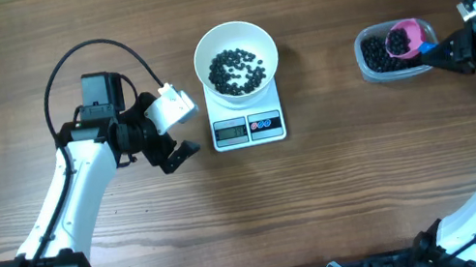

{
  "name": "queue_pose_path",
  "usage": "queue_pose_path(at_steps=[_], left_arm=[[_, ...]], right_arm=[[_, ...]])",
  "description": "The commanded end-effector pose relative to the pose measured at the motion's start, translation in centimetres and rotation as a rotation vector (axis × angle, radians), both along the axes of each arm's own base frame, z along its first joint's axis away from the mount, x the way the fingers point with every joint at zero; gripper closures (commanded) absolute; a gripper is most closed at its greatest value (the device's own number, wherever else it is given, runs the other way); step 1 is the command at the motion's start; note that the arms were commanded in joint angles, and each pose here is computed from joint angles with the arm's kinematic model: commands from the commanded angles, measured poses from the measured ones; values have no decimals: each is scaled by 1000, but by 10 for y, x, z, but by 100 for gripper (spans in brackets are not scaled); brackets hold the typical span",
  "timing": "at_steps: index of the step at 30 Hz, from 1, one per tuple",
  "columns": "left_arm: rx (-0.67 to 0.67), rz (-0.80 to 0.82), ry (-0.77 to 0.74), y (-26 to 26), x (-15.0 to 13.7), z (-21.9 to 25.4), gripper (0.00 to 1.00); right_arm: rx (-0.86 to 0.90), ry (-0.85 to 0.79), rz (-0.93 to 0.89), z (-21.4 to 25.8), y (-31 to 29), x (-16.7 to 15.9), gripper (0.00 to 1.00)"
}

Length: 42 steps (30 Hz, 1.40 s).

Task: Scoop item into bowl and weigh 150g on scale
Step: 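Lift the filled scoop out of the tub toward the white bowl, then tip the scoop over the white bowl to pour the beans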

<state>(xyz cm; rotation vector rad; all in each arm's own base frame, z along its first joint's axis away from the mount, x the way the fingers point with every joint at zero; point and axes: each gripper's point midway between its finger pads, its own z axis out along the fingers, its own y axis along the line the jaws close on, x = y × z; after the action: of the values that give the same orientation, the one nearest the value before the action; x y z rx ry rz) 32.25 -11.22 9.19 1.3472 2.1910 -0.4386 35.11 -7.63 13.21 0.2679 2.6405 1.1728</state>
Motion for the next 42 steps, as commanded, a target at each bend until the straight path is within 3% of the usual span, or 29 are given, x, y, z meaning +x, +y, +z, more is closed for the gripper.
queue_pose_path(at_steps=[1, 10, 27, 34, 42], left_arm=[[-18, -11, 14, -2, -3, -4, 0], [-18, -11, 14, -2, -3, -4, 0], [-18, -11, 14, -2, -3, -4, 0], [-18, -11, 14, -2, -3, -4, 0], [-18, -11, 14, -2, -3, -4, 0]], right_arm=[[126, -134, 34, 18, 15, 8, 96], [220, -174, 84, 33, 48, 15, 96], [230, -188, 389, 82, 206, 47, 96], [-87, -126, 471, 58, 253, 46, 96], [-666, -208, 492, 47, 261, 58, 96]])
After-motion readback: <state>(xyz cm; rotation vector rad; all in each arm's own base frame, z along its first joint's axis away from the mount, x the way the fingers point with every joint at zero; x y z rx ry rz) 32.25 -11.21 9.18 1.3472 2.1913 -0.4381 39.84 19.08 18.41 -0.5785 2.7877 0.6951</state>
